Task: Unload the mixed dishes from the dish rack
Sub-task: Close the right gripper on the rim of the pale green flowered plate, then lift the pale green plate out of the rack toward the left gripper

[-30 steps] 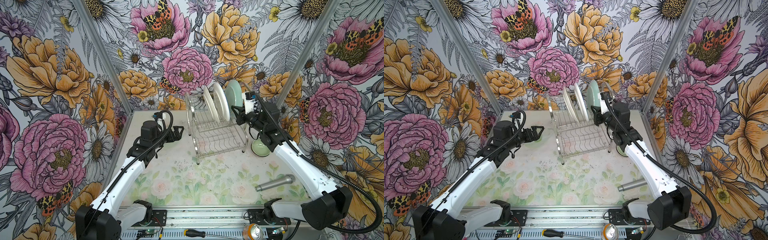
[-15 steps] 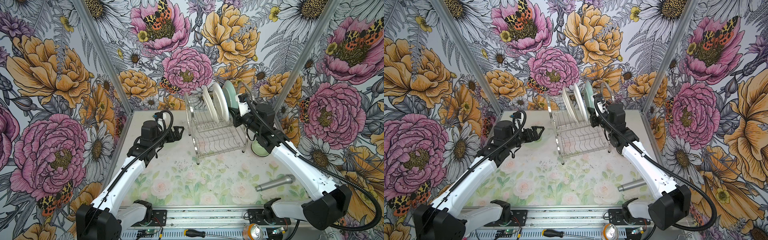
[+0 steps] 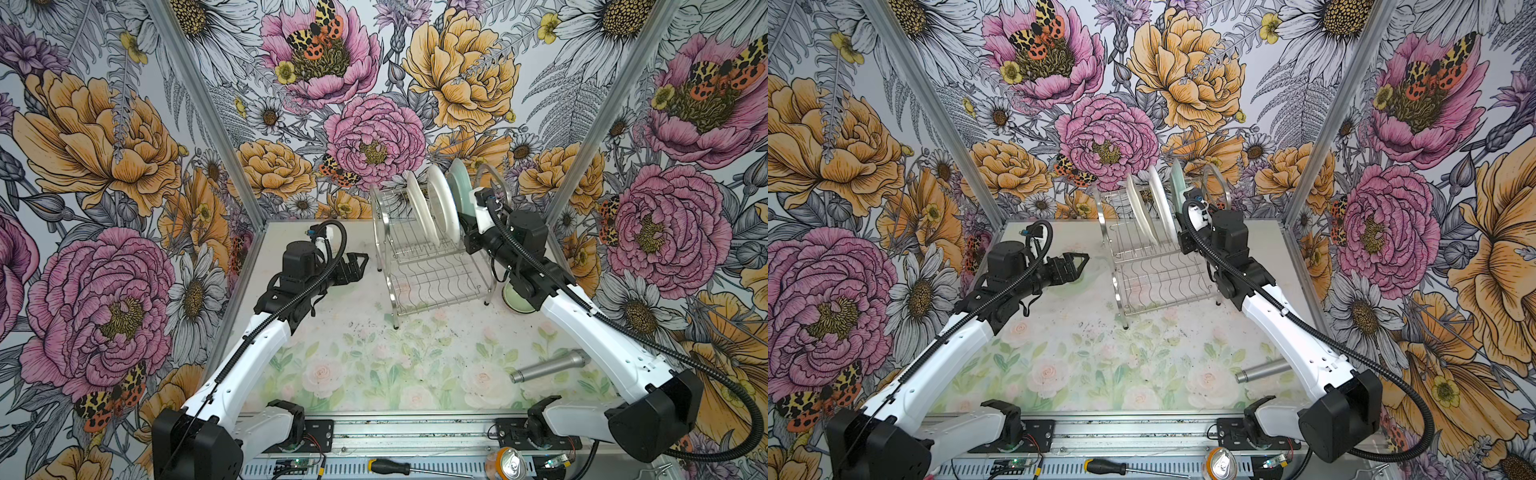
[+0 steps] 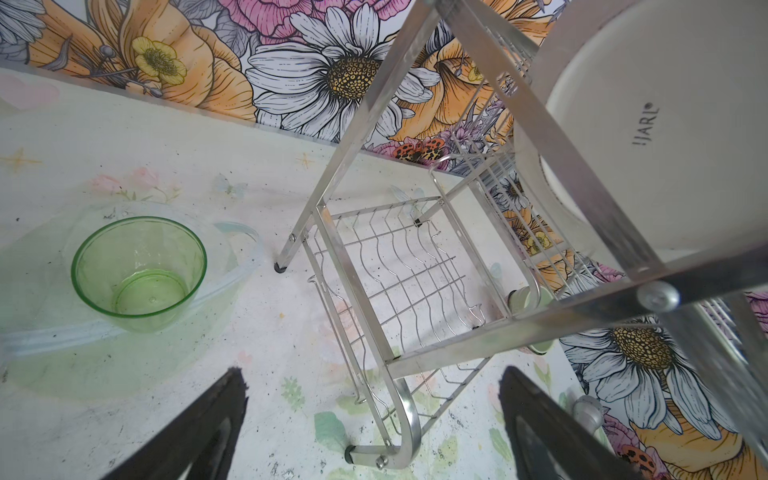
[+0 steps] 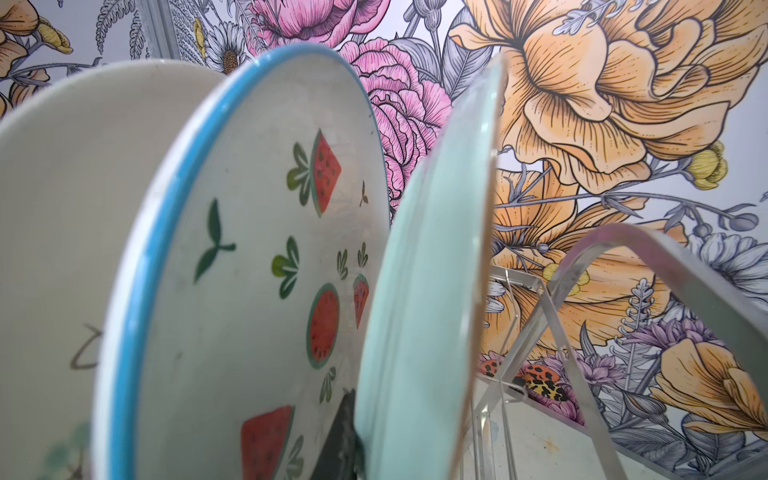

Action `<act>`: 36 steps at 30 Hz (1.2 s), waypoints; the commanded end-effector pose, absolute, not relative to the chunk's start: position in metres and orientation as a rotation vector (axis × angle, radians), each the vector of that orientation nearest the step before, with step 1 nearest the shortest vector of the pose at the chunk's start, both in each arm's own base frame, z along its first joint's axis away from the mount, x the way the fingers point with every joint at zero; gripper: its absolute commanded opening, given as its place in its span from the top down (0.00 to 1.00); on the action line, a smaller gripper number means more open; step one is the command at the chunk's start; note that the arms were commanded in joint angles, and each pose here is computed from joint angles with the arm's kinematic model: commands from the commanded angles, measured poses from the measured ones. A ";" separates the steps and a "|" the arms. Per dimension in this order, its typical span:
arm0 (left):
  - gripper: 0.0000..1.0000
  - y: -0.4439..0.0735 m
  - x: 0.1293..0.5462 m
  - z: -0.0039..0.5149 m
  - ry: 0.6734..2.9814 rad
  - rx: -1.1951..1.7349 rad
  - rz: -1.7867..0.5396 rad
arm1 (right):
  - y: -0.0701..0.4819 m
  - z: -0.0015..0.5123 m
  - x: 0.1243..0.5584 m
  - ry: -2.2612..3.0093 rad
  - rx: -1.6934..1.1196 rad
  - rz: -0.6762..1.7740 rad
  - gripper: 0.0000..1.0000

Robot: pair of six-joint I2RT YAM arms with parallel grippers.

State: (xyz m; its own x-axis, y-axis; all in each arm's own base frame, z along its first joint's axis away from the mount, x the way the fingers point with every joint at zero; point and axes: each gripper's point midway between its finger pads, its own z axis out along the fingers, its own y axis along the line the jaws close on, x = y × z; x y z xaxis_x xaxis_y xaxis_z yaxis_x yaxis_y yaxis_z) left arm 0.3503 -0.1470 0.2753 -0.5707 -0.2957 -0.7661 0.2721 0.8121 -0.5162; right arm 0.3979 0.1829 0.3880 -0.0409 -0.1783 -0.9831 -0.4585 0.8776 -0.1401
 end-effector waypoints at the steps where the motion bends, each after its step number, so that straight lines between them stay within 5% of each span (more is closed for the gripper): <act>1: 0.05 -0.149 0.354 0.284 2.011 0.001 -0.775 | 0.169 0.484 0.373 1.312 -0.425 0.217 1.00; 20: 0.05 -0.151 0.322 0.332 1.895 0.003 -0.843 | 0.146 0.523 0.311 1.174 -0.420 0.208 1.00; 36: 0.05 -0.159 0.243 0.405 1.693 0.025 -1.063 | 0.190 0.516 0.239 1.134 -0.637 0.228 1.00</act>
